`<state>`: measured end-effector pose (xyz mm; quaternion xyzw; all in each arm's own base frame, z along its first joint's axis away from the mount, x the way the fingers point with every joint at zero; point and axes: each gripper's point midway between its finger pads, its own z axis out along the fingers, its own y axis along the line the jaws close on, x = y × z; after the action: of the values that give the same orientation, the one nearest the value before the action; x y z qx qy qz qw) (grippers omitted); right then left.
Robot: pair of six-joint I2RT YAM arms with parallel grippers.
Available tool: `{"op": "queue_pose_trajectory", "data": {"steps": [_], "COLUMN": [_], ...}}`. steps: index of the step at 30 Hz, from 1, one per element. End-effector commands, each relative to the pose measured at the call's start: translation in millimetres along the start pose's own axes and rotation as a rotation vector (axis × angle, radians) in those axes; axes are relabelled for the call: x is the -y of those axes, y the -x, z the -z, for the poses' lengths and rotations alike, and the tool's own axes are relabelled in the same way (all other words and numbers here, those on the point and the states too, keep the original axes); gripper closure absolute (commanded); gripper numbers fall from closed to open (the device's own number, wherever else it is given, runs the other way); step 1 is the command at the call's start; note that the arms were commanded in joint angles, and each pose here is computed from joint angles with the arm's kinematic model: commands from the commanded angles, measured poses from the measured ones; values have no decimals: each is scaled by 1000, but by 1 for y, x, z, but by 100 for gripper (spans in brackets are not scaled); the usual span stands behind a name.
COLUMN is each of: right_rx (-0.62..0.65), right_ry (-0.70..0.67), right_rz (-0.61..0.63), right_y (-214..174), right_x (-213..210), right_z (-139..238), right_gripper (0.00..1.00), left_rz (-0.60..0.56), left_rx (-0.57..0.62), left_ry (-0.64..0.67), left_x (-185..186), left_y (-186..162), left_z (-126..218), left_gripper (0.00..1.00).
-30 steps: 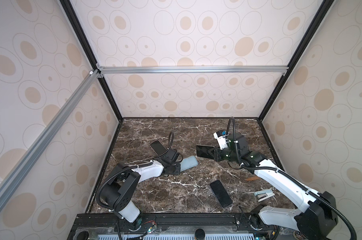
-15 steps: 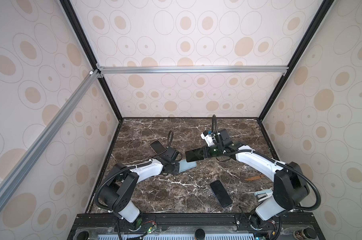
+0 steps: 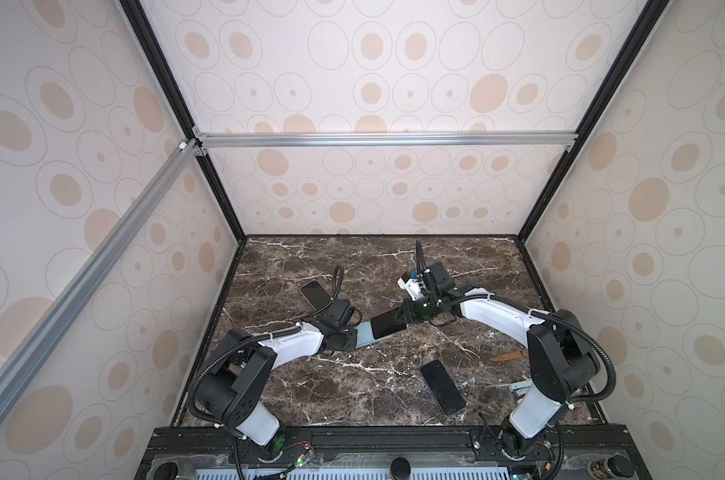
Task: Put the phone into the phone case
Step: 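Bring the silver phone with the right gripper over the tilted blue case, then lower the silver phone into the blue case with the right gripper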
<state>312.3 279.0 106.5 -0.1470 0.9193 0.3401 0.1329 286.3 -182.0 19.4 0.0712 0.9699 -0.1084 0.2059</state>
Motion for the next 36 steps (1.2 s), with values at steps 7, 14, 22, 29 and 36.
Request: {"op": "queue_pose_trajectory", "data": {"steps": [7, 14, 22, 29, 36], "right_rx": [-35, 1, 13, -22, -60], "right_ry": [23, 84, 131, 189, 215], "right_rz": [-81, -122, -135, -186, -223], "right_y": [-28, -18, -10, -8, -7], "right_x": [-4, -17, -35, -41, -40], "right_z": [10, 10, 5, -16, -31], "right_gripper": [100, 100, 100, 100, 100], "left_rz": [2, 25, 93, 155, 170], "left_rx": [3, 107, 167, 142, 96], "left_ry": [-38, -47, -90, -182, -241], "left_x": [0, 3, -1, 1, 5], "left_y": [-10, 15, 27, 14, -2], "left_z": [10, 30, 43, 31, 15], "left_gripper": [83, 76, 75, 75, 77]}}
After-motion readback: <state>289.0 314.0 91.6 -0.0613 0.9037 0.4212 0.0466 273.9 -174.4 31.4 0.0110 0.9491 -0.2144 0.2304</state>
